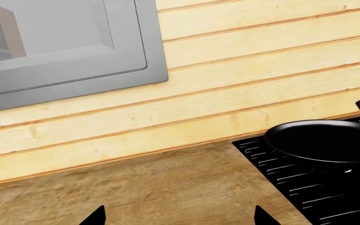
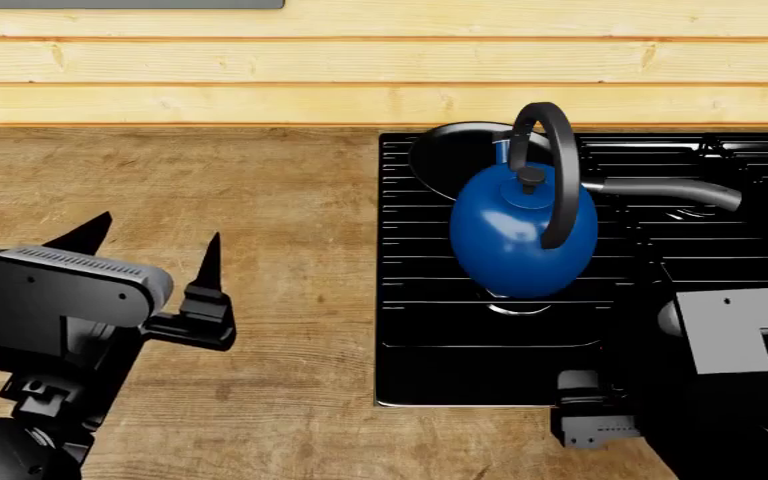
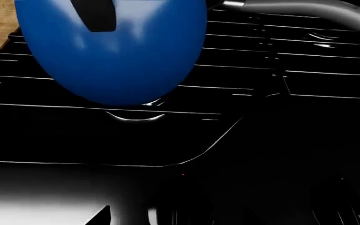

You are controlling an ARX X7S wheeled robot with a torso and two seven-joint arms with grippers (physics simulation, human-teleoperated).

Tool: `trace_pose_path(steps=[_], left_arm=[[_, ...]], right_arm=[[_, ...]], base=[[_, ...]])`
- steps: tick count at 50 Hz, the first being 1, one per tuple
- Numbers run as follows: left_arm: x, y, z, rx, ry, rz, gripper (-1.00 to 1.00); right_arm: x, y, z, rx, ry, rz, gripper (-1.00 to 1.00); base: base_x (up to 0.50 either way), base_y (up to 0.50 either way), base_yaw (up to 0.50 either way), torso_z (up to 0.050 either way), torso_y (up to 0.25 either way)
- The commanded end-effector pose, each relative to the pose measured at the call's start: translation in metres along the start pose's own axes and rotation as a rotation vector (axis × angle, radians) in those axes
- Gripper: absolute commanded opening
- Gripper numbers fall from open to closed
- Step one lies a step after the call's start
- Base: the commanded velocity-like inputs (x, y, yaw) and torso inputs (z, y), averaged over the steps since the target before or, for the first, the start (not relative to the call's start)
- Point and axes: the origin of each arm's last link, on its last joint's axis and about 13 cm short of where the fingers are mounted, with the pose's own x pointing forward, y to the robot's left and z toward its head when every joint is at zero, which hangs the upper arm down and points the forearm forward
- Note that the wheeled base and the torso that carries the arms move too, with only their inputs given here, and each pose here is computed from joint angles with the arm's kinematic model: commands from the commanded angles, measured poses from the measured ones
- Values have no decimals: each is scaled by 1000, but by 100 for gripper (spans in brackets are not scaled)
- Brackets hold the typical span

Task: Pick the kettle from the counter and place it on a stove burner. Then turn the burner on.

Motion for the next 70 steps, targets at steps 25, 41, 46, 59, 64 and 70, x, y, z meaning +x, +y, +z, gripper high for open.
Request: trace_pose_path(steps=[25, 41, 46, 59, 64, 70], left_arm=[[0, 0, -4, 1, 5, 1, 100], [0, -1, -5, -1, 8, -2, 100], [0, -1, -5, -3, 9, -5, 100], [-1, -3, -5, -4, 7, -15, 100], [-1, -2, -5, -4, 7, -11, 100], [-1, -4, -7, -2, 8, -16, 100]], right_arm=[[21, -4, -18, 21, 35, -13, 100], [21, -4, -16, -1, 10, -15, -100], [22, -4, -17, -4, 13, -15, -100], [23, -5, -30, -242, 47, 9, -100], [24, -11, -32, -324, 44, -11, -100], [24, -15, -32, -384, 37, -17, -100]], base=[[0, 0, 0, 0, 0], [0, 0, 0, 0, 0], [2, 0, 0, 0, 0], [2, 0, 1, 0, 0], [2, 0, 3, 0, 0], [4, 0, 1, 0, 0]])
